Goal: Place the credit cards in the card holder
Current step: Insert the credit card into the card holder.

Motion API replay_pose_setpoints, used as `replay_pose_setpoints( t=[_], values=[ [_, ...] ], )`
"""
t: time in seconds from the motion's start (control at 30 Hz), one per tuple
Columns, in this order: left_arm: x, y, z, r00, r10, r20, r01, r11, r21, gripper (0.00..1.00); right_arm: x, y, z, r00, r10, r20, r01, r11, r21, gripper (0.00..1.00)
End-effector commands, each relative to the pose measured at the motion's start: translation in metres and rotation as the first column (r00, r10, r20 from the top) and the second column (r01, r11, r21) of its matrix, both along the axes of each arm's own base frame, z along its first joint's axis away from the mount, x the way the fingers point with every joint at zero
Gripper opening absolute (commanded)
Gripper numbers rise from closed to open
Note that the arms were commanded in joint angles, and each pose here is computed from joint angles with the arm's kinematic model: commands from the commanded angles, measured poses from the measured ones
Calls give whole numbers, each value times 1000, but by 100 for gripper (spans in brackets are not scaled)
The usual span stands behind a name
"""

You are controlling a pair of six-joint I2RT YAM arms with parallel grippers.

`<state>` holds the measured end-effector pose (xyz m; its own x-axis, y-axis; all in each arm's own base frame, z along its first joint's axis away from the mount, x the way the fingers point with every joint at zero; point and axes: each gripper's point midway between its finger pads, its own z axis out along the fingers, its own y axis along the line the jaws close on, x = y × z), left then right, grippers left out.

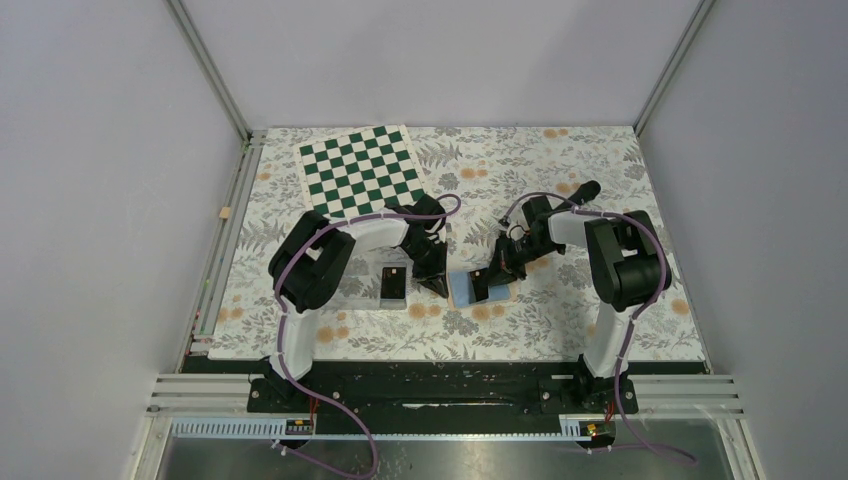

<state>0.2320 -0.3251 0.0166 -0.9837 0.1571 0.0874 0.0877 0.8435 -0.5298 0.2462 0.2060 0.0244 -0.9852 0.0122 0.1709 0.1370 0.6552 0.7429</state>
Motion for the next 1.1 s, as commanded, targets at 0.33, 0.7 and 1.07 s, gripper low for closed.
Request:
replay_pose_setpoints(
  t=[0.33, 0.7, 1.07],
  values=[
    [5, 8, -22, 1000, -16, 25, 14, 998, 65, 0, 20, 7, 10, 997, -10, 76, 12, 1000, -25, 0],
    [6, 11, -26, 999, -25, 24, 23, 996, 84, 0, 3, 0, 11, 999, 32, 40, -31, 999, -45, 0],
    [9, 14, -27, 999, -36, 31, 33, 994, 107, 0, 4, 9, 14, 999, 47, -16, -47, 999, 20, 0]
  ],
)
